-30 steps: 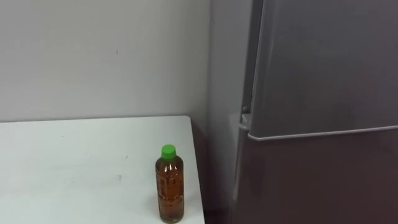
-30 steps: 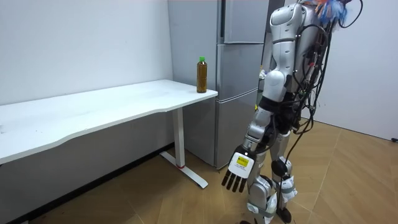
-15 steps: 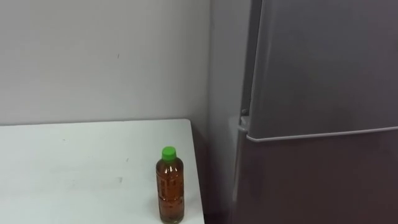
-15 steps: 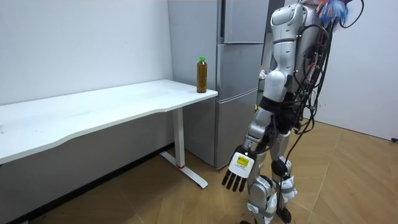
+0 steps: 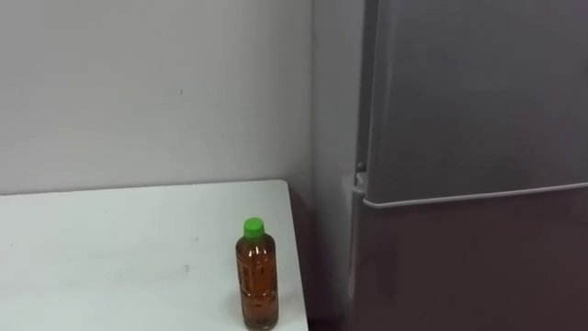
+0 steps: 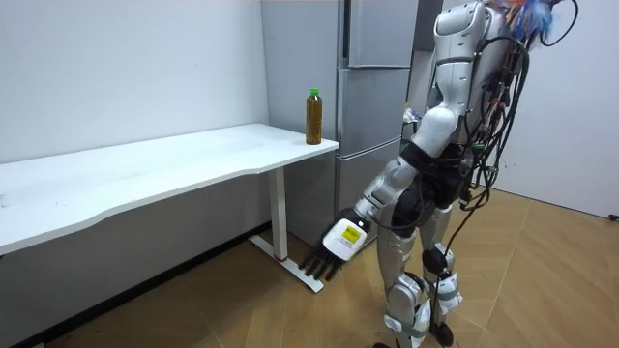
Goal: Put the bottle in the upper fridge
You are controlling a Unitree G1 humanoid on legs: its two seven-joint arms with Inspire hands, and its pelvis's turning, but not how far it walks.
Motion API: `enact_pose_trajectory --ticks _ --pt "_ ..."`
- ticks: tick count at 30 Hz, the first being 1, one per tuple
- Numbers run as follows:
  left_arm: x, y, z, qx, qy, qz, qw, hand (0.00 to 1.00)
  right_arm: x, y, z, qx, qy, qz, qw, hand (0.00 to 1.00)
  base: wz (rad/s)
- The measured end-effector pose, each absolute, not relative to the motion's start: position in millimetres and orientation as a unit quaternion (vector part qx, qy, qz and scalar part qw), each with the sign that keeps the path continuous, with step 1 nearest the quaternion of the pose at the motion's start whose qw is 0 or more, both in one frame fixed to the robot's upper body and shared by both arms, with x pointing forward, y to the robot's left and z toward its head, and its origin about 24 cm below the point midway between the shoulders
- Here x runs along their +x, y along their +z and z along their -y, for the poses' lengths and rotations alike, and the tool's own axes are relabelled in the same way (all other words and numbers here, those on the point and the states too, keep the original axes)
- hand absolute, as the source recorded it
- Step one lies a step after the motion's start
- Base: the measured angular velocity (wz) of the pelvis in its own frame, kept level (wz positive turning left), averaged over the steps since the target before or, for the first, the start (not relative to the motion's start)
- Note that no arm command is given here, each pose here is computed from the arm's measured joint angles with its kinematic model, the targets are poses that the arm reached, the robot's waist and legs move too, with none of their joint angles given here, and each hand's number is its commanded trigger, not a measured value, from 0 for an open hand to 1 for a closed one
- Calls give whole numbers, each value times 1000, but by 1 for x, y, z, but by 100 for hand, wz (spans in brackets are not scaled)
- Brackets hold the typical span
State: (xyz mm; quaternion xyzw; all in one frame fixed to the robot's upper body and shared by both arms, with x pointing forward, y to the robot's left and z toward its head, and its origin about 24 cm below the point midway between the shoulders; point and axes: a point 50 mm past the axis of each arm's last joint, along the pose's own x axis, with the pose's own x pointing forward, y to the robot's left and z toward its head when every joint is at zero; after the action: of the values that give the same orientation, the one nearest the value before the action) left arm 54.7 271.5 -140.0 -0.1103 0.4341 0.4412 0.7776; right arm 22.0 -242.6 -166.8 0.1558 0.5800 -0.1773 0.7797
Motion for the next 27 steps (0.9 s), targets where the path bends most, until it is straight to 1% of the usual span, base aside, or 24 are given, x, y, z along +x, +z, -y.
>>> enact_pose_trajectory --ticks 3,7,17,20,27 --pt "69 -131 -274 -112 451 -399 791 0 23 -166 244 153 -177 -573 785 0 0" --pt "85 -119 -279 -123 470 -356 798 0 23 -165 245 149 -177 -569 789 0 -1" --pt "123 -69 -301 -109 517 -208 823 0 19 -164 248 128 -178 -564 796 0 -2" --pt "129 -58 -305 -108 530 -180 821 0 18 -164 248 135 -184 -563 794 0 0" --pt "137 -24 -315 -145 568 -93 805 0 14 -162 250 131 -185 -558 798 0 0"
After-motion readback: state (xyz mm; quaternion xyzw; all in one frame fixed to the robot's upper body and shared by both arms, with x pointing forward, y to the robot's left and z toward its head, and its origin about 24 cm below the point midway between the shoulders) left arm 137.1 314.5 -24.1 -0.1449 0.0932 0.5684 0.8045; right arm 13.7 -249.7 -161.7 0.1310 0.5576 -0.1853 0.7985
